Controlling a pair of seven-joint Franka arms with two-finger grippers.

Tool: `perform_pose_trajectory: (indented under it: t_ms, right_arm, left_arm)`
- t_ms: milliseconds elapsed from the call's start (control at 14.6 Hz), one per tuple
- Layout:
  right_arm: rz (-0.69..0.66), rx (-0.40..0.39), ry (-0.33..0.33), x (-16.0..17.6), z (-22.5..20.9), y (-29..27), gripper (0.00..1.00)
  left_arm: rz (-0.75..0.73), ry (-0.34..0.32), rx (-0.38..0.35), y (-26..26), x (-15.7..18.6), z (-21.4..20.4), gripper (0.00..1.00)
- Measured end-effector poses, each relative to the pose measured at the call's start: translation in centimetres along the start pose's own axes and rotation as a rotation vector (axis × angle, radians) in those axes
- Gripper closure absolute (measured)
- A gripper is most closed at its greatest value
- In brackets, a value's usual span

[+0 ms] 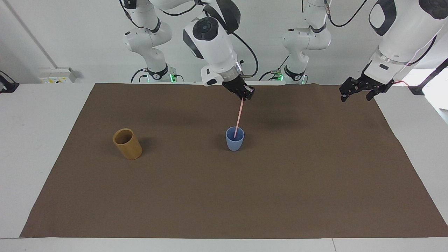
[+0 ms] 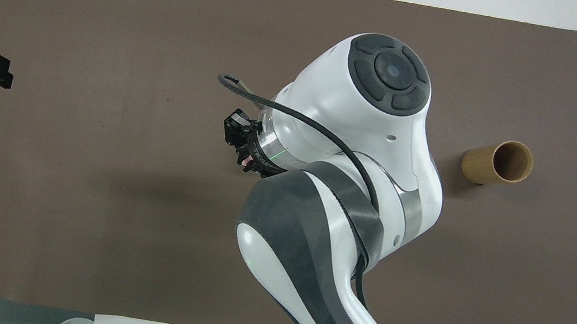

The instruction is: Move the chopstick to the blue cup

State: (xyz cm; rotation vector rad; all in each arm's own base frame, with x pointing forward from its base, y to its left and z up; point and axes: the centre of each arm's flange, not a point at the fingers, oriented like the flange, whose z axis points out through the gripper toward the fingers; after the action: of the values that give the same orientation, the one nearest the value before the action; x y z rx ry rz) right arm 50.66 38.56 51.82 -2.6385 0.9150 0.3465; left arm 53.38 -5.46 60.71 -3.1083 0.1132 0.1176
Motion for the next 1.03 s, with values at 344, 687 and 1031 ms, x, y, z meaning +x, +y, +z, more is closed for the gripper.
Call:
perform_pose_trajectory:
  t_ms: [344,687,1031]
  right_arm:
    - [0.0,0.001,0.014,1.3,2.2,1.3,0.8]
    - [-0.033,0.029,0.038,2.1,0.9,1.3,0.28]
    - [-0.208,-0.047,0.252,10.0,-7.4,5.1,0.0]
  left_arm:
    - [-0.062,-0.004,-0.005,-3.4,0.0,0.1,0.0]
    - [-0.066,-0.004,-0.005,-3.7,-0.1,0.1,0.0]
    - [-0.039,-0.002,-0.006,-2.9,-0.1,0.0,0.0]
